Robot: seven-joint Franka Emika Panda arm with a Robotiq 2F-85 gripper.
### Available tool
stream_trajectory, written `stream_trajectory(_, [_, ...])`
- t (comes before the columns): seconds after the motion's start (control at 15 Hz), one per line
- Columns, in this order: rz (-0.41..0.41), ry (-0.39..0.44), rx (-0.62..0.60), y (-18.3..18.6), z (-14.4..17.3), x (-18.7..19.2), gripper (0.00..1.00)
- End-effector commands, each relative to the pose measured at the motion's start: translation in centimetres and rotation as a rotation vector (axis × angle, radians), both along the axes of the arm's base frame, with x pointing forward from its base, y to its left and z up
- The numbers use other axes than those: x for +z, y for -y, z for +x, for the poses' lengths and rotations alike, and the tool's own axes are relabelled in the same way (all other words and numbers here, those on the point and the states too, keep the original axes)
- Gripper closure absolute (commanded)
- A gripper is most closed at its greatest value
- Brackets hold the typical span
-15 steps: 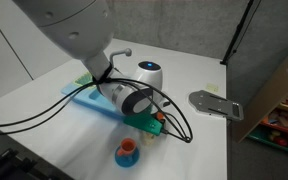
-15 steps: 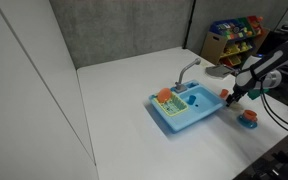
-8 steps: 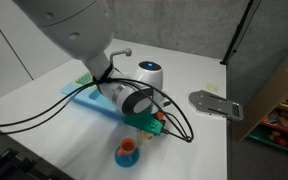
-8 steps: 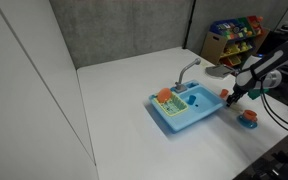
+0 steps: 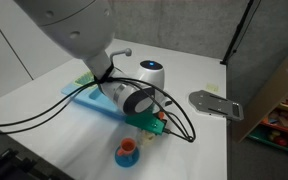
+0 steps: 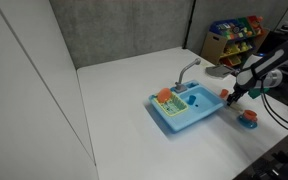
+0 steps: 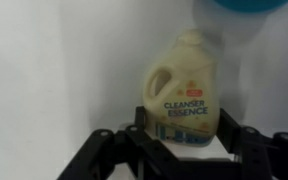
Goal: Put the bottle on the sink
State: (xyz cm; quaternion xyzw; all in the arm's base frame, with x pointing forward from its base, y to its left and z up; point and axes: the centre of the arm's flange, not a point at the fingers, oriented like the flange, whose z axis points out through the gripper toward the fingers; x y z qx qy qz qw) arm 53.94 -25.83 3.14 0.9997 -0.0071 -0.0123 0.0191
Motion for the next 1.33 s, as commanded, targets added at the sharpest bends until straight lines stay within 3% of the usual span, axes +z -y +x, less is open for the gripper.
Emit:
stream_trajectory(0.0, [-0.001, 0.010, -0.018, 0.2, -0.6, 2.8, 0.56])
stream_trajectory(0.47, [-0.034, 0.020, -0.069, -0.5, -0.5, 8.0, 0.56])
stream_trajectory(1.27, [0.007, -0.030, -0.144, -2.6, -1.2, 17.7, 0.56])
